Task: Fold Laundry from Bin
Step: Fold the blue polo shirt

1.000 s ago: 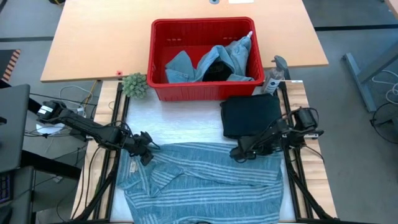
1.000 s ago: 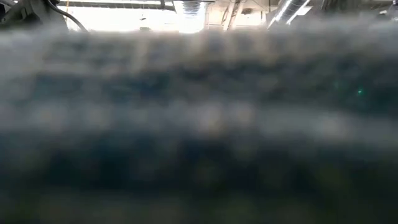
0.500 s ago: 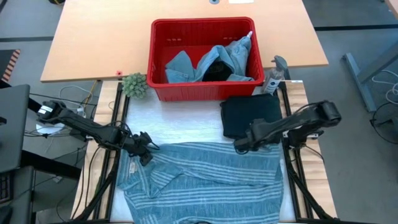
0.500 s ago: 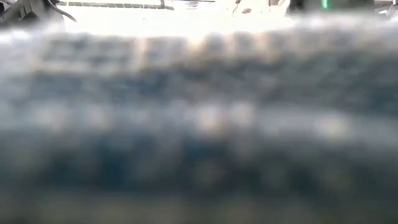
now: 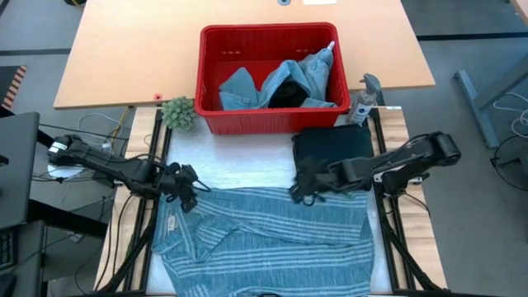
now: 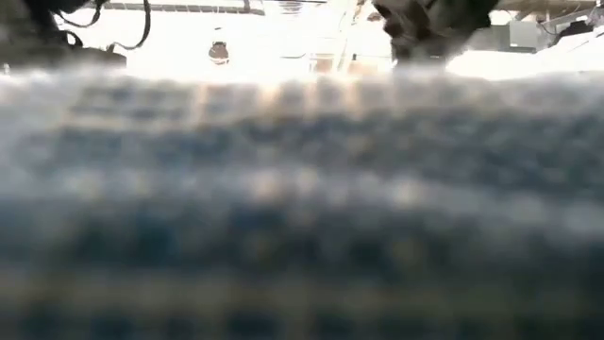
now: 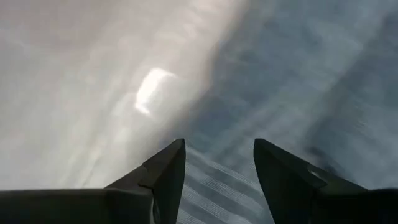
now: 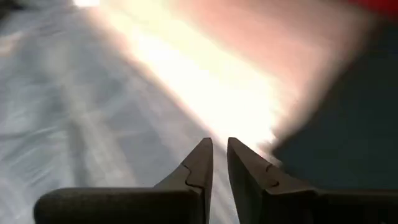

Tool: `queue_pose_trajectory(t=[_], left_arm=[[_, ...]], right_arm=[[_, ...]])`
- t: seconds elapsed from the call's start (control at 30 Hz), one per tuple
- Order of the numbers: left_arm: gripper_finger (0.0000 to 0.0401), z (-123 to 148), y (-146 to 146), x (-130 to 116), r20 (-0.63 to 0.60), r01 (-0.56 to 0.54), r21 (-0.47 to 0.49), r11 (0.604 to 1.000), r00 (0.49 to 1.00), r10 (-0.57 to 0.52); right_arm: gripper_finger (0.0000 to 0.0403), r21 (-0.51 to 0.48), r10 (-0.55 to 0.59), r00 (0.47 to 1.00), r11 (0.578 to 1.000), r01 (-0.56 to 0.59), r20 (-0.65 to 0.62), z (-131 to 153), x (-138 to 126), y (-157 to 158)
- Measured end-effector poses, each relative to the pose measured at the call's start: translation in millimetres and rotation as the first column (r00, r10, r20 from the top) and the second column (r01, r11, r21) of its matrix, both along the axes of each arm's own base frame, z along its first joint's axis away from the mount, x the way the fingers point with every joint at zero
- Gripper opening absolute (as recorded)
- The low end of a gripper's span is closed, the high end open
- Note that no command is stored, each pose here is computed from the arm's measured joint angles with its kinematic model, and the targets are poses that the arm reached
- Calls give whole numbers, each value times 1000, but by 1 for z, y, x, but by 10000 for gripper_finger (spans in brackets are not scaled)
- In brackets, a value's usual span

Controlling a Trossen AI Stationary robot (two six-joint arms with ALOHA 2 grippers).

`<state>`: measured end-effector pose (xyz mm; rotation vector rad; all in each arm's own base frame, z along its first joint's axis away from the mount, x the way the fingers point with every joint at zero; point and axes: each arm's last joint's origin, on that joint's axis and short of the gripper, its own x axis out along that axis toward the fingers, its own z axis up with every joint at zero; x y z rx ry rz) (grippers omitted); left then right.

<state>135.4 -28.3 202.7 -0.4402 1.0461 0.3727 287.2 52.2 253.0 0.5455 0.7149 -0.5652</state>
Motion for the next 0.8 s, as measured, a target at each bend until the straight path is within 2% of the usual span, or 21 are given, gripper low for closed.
queue_pose_trajectory(t=[0.07,0.13,0.23,0.33,0.43,0.57,0.8], left_arm=[[181,15,-4,3,53,148,-50,988,988,-146],[179,34,-12,6,114,338,-79,938,938,-328],[175,60,-20,5,163,462,-94,882,881,-444],[176,77,-27,1,175,509,-104,855,855,-488],[185,85,-34,-5,168,535,-132,834,842,-513],[192,83,-39,-14,107,509,-188,840,861,-498],[193,81,-44,-21,47,470,-224,854,880,-472]], right_arm=[[73,-43,181,982,983,-179,52,-7,20,12],[73,-130,380,919,921,-366,105,-14,38,24],[76,-211,518,845,848,-487,134,-19,64,35],[93,-242,584,805,800,-549,104,-18,90,37],[121,-317,668,743,712,-626,33,-19,117,39],[168,-351,757,652,618,-703,27,-22,152,36],[223,-317,793,607,587,-745,44,-46,209,19]])
